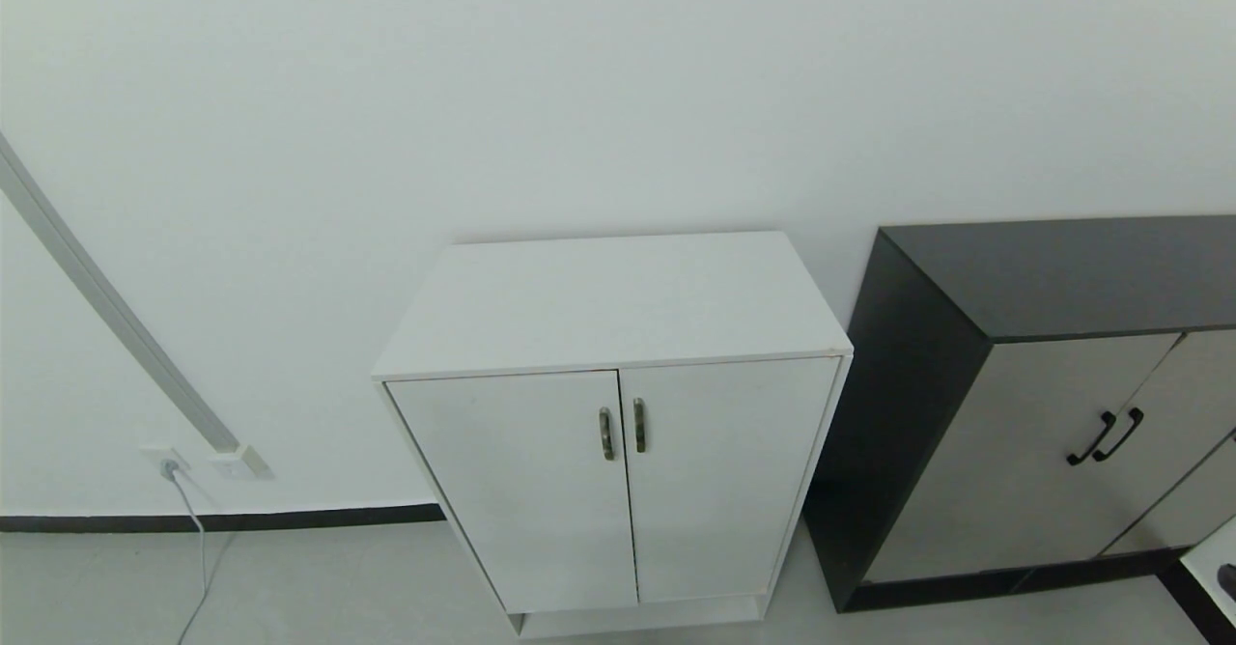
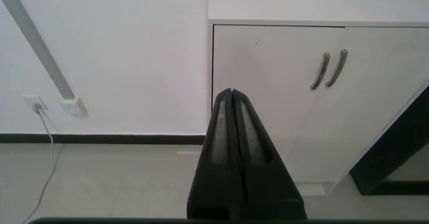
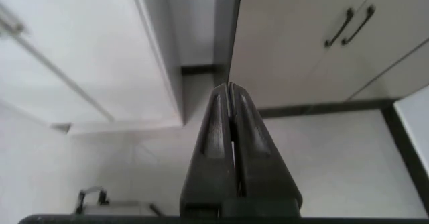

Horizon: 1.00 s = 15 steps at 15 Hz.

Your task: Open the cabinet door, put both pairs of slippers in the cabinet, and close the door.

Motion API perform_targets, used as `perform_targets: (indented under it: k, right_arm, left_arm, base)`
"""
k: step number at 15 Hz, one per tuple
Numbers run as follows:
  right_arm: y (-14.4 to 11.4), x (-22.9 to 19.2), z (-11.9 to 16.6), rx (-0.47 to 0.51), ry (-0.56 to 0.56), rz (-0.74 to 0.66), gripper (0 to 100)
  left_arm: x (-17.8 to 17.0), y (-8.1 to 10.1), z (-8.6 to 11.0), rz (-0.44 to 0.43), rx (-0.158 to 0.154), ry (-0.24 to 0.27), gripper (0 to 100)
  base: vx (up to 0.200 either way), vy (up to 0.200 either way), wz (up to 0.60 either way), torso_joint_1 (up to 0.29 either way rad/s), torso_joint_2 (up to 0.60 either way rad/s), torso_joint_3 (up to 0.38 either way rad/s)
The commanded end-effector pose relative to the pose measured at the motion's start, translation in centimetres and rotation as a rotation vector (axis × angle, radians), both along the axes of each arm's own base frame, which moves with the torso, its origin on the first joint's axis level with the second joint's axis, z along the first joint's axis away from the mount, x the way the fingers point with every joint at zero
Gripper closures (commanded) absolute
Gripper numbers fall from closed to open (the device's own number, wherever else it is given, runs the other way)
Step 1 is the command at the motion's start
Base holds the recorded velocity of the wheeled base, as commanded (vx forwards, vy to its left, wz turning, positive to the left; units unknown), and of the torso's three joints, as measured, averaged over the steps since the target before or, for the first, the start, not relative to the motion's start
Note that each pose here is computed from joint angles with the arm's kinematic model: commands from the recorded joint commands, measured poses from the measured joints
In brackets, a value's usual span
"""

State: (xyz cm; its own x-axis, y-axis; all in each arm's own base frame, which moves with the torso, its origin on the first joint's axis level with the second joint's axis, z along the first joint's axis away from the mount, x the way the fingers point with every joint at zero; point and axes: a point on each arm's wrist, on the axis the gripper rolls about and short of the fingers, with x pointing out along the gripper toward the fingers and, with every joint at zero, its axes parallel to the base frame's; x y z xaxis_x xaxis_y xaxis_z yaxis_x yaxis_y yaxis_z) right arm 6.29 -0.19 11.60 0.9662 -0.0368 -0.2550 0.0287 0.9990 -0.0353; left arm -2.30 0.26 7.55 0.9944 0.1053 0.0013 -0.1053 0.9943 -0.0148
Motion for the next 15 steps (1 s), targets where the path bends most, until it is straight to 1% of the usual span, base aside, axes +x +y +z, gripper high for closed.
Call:
perform_targets:
  k: [1, 6, 10, 11, 13, 14, 15]
  right_arm:
    - [0.1, -2.7, -0.4, 0.001, -0.066, 0.019, 100]
    - [0.3, -6.0, -3.2, 0.014, 0.009, 0.096, 100]
    - [0.3, -6.2, -3.2, 0.016, 0.003, 0.168, 100]
    - [0.3, -6.3, -3.2, 0.015, -0.004, 0.211, 100]
    - [0.3, -6.3, -3.2, 0.016, -0.005, 0.234, 100]
    - [0.3, -6.3, -3.2, 0.014, -0.007, 0.261, 100]
    - [0.3, -6.6, -3.6, -0.002, -0.016, 0.326, 100]
  left_arm:
    - [0.0, 0.0, 0.0, 0.0, -0.001, 0.001, 100]
    - [0.0, 0.0, 0.0, 0.0, -0.001, 0.001, 100]
    - [0.0, 0.0, 0.0, 0.0, -0.001, 0.001, 100]
    - [0.0, 0.0, 0.0, 0.0, -0.001, 0.001, 100]
    - [0.0, 0.0, 0.0, 0.0, -0.001, 0.001, 100]
    - [0.0, 0.0, 0.0, 0.0, 0.001, 0.001, 100]
    - [0.0, 0.0, 0.0, 0.0, -0.001, 0.001, 100]
  base:
    - [0.0, 0.0, 0.0, 0.0, 0.0, 0.0]
    - [0.0, 0.0, 0.0, 0.0, 0.0, 0.0]
    - [0.0, 0.0, 0.0, 0.0, 0.0, 0.0]
    - [0.0, 0.0, 0.0, 0.0, 0.0, 0.0]
    - [0.0, 0.0, 0.0, 0.0, 0.0, 0.0]
    - [0.0, 0.0, 0.0, 0.0, 0.0, 0.0]
    - [0.0, 0.0, 0.0, 0.0, 0.0, 0.0]
